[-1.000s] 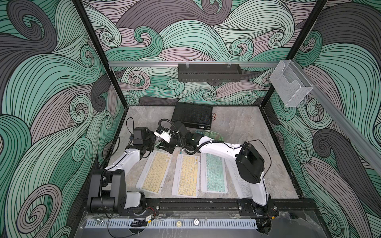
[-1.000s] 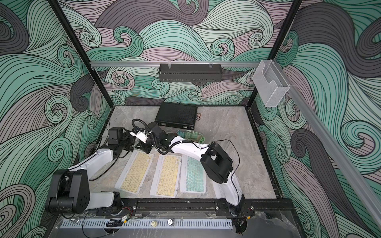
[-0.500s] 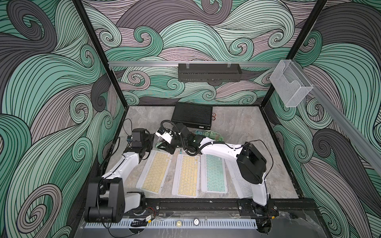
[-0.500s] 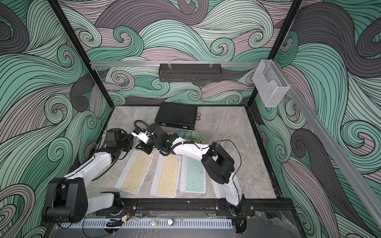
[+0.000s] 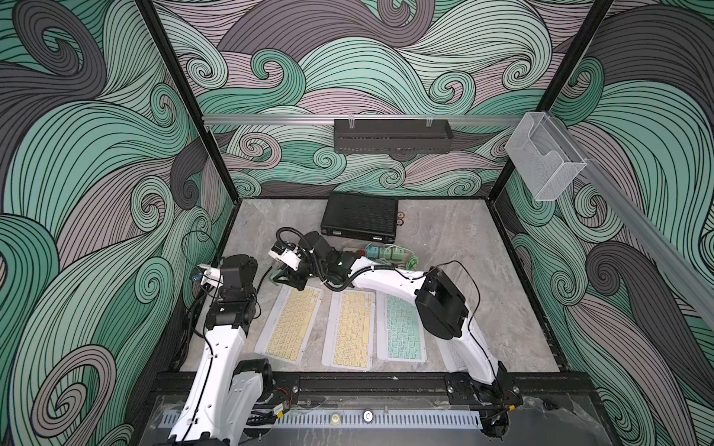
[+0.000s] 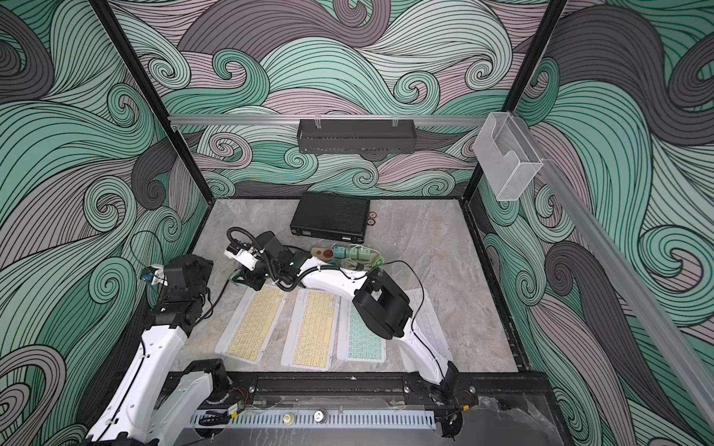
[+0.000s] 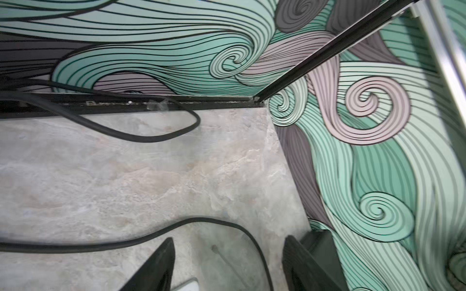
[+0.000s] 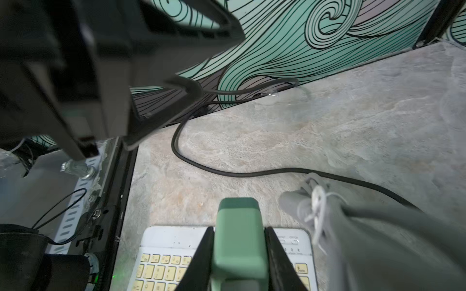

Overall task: Unplug the wireless keyboard
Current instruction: Place the plug at the center of the board.

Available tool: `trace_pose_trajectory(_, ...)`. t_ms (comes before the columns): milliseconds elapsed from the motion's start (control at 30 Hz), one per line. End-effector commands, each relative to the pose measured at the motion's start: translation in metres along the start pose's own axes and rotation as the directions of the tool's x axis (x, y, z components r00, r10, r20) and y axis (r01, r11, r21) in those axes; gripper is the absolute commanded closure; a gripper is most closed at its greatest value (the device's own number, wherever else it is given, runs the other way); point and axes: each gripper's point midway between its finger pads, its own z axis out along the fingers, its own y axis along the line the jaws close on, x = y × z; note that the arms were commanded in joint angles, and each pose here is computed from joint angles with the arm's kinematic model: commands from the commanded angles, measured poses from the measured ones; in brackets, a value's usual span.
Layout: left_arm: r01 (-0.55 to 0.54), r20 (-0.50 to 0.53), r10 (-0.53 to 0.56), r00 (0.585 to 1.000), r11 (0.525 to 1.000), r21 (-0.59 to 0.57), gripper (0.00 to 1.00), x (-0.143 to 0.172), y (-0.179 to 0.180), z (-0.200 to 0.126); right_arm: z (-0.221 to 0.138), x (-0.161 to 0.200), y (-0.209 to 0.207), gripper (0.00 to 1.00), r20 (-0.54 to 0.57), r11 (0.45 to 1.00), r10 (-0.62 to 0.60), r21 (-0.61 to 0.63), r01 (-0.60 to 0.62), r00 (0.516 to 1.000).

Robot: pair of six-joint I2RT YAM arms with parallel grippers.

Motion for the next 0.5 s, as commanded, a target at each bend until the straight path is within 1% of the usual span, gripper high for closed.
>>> trace_pose_trajectory(0,-0.065,0.029,0.068,0.997,0.994,-0.084,0.3,0.0,0.025,0.004,-0.001,-0.007,-0.002,1.0,0.019,1.0,0.023,-0.013,-0.023,1.0)
trace_pose_trajectory(67,-0.075,0.016,0.077,0.997,0.995,-0.072,0.3,0.007,0.026,0.009,0.001,0.004,-0.012,1.0,-0.01,0.998,0.053,0.015,-0.053,0.999)
trace_pose_trajectory(233,-0.111,-0.012,0.111,0.994,0.99,-0.09,0.3,0.017,0.03,0.02,0.009,0.063,-0.054,1.0,-0.145,0.981,0.157,0.134,-0.138,0.977)
trace_pose_trajectory(333,-0.12,-0.051,0.117,0.992,0.99,-0.068,0.3,0.023,0.023,0.024,0.01,0.087,-0.076,1.0,-0.161,0.967,0.217,0.172,-0.189,0.963)
trace_pose_trajectory(467,-0.145,-0.09,0.14,0.986,0.988,-0.05,0.3,0.03,0.016,0.027,0.006,0.099,-0.098,1.0,-0.15,0.95,0.266,0.21,-0.233,0.952)
